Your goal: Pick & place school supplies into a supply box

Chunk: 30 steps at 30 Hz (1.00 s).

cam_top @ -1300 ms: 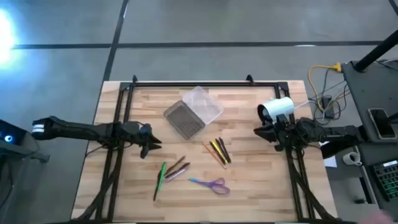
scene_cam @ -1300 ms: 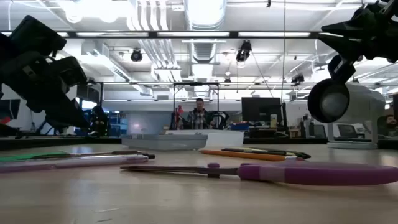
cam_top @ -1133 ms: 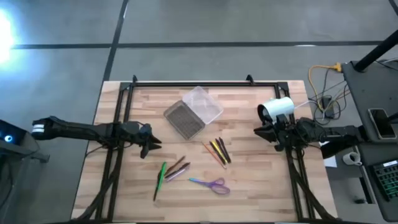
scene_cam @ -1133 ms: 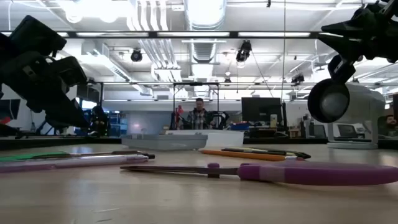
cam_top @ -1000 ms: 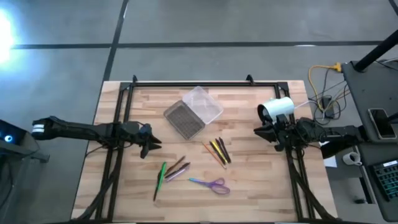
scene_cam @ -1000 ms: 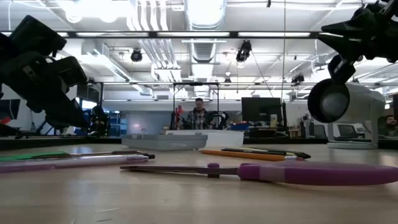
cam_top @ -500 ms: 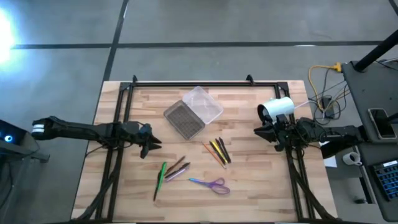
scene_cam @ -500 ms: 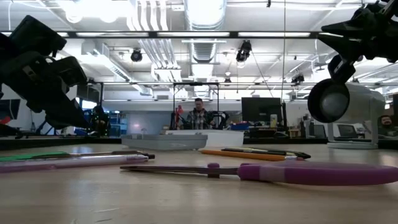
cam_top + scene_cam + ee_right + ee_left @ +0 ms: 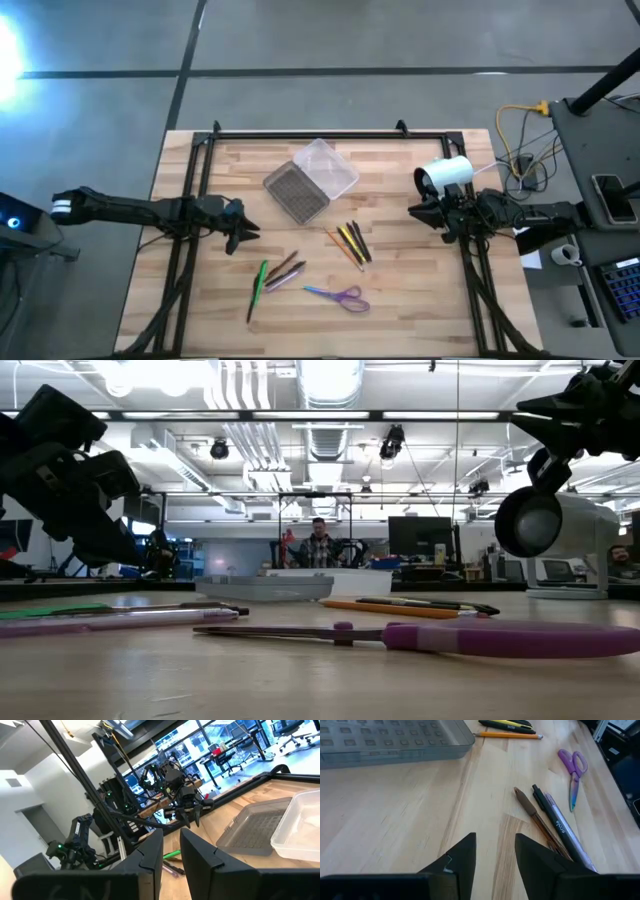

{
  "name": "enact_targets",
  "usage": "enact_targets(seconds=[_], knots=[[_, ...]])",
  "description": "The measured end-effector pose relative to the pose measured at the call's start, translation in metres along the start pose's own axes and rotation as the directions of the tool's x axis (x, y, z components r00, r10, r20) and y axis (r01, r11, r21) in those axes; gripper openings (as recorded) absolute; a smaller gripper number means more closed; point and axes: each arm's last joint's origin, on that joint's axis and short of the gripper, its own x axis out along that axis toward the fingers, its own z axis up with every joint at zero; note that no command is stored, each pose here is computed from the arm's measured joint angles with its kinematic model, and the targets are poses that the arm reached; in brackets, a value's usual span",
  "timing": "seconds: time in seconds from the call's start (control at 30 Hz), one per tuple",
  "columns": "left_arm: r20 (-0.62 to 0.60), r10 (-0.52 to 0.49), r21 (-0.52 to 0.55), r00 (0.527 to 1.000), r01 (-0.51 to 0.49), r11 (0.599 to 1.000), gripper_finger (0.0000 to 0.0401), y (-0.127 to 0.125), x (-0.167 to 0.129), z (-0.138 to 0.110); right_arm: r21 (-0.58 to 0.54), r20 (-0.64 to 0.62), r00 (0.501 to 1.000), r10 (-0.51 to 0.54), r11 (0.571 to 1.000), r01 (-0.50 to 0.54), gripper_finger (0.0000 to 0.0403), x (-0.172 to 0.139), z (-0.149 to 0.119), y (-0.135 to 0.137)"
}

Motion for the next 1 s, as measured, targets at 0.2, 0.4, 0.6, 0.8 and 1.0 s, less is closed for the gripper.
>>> enact_targets(seconds=[0.2, 0.4, 0.6, 0.8, 1.0], knots=[[-0.001, 0.0, 0.0, 1.0, 0.0, 1.0, 0.012, 0.0, 0.0, 0.0, 0.0, 0.002, 1.0, 0.001, 1.0, -0.001, 0.0059, 0.0, 0.0, 0.0], [0.0, 0.0, 0.0, 1.0, 0.0, 1.0, 0.012, 0.0, 0.0, 0.0, 0.065, 0.076, 0.997, -0.028, 0.998, 0.023, 0.0059, 0.0, 0.005, 0.001], [0.0, 0.0, 0.0, 1.0, 0.0, 1.0, 0.012, 0.0, 0.0, 0.0, 0.529, 0.134, 0.986, -0.101, 0.848, 0.015, 0.0059, 0.0, 0.007, -0.001], [0.0, 0.0, 0.0, 1.0, 0.0, 1.0, 0.012, 0.0, 0.0, 0.0, 0.497, 0.147, 0.985, -0.095, 0.868, 0.01, 0.0059, 0.005, 0.009, 0.0], [0.0, 0.0, 0.0, 1.0, 0.0, 1.0, 0.012, 0.0, 0.0, 0.0, 0.488, 0.096, 0.995, -0.032, 0.872, -0.019, 0.0059, 0.024, 0.04, 0.024]])
